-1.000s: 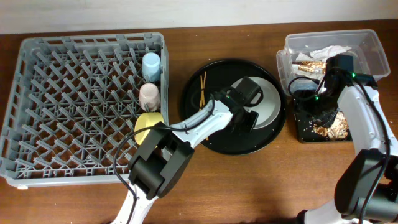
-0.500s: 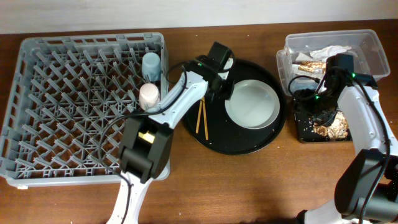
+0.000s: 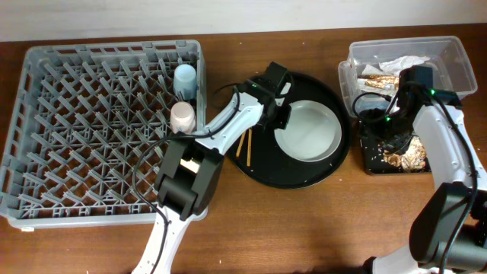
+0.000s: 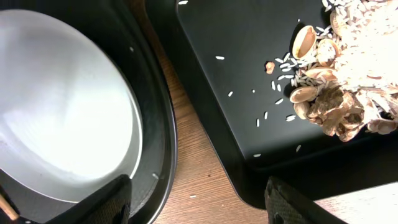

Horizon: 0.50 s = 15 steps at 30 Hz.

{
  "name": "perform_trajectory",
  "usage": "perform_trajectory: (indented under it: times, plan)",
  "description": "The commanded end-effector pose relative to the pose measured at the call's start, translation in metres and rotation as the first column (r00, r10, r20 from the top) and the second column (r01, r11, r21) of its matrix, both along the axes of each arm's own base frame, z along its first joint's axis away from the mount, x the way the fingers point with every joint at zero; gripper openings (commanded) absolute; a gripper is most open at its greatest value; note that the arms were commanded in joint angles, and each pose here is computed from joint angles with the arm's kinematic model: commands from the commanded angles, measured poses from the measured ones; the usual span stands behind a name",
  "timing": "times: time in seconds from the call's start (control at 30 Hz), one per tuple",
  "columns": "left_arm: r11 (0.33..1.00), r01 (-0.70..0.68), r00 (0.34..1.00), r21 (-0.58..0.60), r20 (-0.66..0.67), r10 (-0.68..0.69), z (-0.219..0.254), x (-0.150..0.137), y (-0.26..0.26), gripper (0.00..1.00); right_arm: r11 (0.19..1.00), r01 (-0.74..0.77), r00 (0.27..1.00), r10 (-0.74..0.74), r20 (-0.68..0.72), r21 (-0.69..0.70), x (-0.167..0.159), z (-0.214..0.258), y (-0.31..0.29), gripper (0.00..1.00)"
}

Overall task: Sort waste into correct bins and load items into the dishwasher rack
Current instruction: 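Lift the white plate off the round tray toward the rack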

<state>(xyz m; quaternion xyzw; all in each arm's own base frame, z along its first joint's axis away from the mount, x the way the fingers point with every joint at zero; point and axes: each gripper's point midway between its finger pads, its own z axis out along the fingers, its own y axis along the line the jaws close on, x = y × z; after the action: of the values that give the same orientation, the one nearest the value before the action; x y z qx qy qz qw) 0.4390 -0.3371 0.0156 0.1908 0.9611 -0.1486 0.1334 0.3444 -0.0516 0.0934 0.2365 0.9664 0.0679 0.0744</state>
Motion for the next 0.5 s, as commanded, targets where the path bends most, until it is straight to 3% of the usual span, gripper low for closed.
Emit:
perform_trajectory:
  times: [0.0,0.13,0.2,0.27,0.3,0.4,0.47]
  plan:
    - [1.000,0.010,1.000,0.016,0.012,-0.010,0.027,0.013,0.012,0.01,1.000,-0.004,1.000,0.004,0.017,-0.015,0.000,0.005,-0.002,0.70]
    - [0.984,-0.054,0.983,0.170,0.182,0.023,0.116,0.050,0.068,0.01,1.000,-0.004,1.000,0.004,0.025,-0.016,0.002,0.006,-0.003,0.70]
    - [0.937,-0.169,0.948,0.305,0.311,0.070,0.161,0.062,0.105,0.01,1.000,-0.004,1.000,0.004,0.027,-0.017,0.002,0.006,-0.003,0.70]
    - [0.831,-0.327,0.882,0.449,0.460,0.099,0.210,0.068,0.151,0.01,1.000,-0.003,1.000,0.004,0.030,-0.017,0.003,0.006,-0.003,0.70]
    - [0.744,-0.412,0.846,0.526,0.525,0.098,0.232,0.066,0.177,0.01,1.000,-0.003,1.000,0.004,0.030,-0.017,0.003,0.006,-0.003,0.70]
    - [0.370,-0.600,0.767,0.710,0.641,0.015,0.284,0.048,0.246,0.01,1.000,-0.003,0.999,0.004,0.037,-0.018,0.005,0.006,-0.003,0.70]
    - [0.243,-0.671,0.725,0.701,0.688,0.015,0.301,0.041,0.271,0.01,1.000,-0.003,0.999,0.004,0.037,-0.018,0.005,0.006,-0.003,0.70]
